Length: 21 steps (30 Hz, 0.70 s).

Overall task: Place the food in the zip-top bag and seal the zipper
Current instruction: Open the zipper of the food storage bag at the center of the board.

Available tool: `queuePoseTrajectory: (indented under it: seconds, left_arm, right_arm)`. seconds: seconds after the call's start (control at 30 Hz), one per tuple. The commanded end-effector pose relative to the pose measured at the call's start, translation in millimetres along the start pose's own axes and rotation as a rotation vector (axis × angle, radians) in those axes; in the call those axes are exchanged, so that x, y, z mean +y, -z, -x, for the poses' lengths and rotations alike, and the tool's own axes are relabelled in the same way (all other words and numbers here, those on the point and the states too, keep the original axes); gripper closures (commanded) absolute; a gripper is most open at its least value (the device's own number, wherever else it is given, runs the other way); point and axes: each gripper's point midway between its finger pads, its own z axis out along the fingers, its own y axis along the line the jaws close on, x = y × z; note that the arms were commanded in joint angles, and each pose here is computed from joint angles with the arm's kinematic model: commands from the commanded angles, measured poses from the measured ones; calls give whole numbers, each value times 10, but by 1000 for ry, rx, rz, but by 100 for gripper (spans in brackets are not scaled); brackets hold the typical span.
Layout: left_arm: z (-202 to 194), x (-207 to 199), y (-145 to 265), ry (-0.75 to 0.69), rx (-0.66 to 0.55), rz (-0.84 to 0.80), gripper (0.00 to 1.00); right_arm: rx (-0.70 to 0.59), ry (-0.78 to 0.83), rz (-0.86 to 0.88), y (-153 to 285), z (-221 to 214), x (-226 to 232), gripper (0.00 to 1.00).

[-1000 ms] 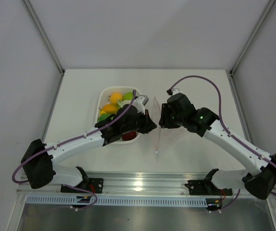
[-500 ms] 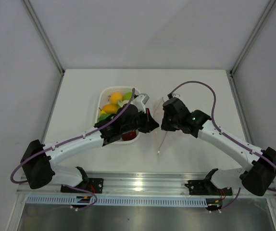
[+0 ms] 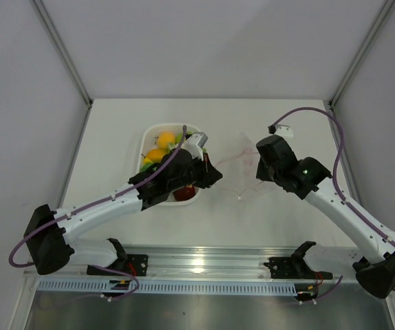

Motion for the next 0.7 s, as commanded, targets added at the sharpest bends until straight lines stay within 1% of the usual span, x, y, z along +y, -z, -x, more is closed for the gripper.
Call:
queuePoseTrajectory:
  seconds: [0.0,0.03,0.1,0.23,0.3,0.33,0.37,0.47,0.53,0.6,0.63,0.67]
  left_arm:
    - [34,-108,-5,-27,6,-62,99]
    - [54,-119,-20,-26,12,-57,99]
    - [9,-76,-70,-33,28,-43,99]
    - [-51,48,-174,-56,46,-5,99]
    - [-35,59,-233,-81,52,2,99]
    - [-118,114,-312,-90,81,16,99]
    - [-44,64,-340,-105,76,10,99]
    - [-52,25,-432,-121,95,-7,99]
    - [-11,-49,-442,-126,89,-37,98]
    - [28,-70,-440,-130,81,-43,74]
    - [48,-69,-431,-130,77,-40,67]
    - [79,-74,-399,-133,68,-37,63]
  right_arm:
    - [-55,54,-116,112,187,-260,100]
    - [-33,69,-154,118,145,-331,100]
    - [-34,77,-214,134,159,-439,100]
    - [-56,53,-246,226,212,-532,100]
    - [-47,51,-240,260,219,-521,100]
    - [-50,48,-225,299,252,-484,100]
    - [-49,54,-212,312,255,-450,100]
    - [-20,64,-153,296,206,-311,100]
    - [5,82,-157,234,128,-273,100]
    - [14,86,-168,191,79,-274,100]
    - [28,91,-159,162,41,-254,100]
    - [40,98,-156,134,-1,-250,100]
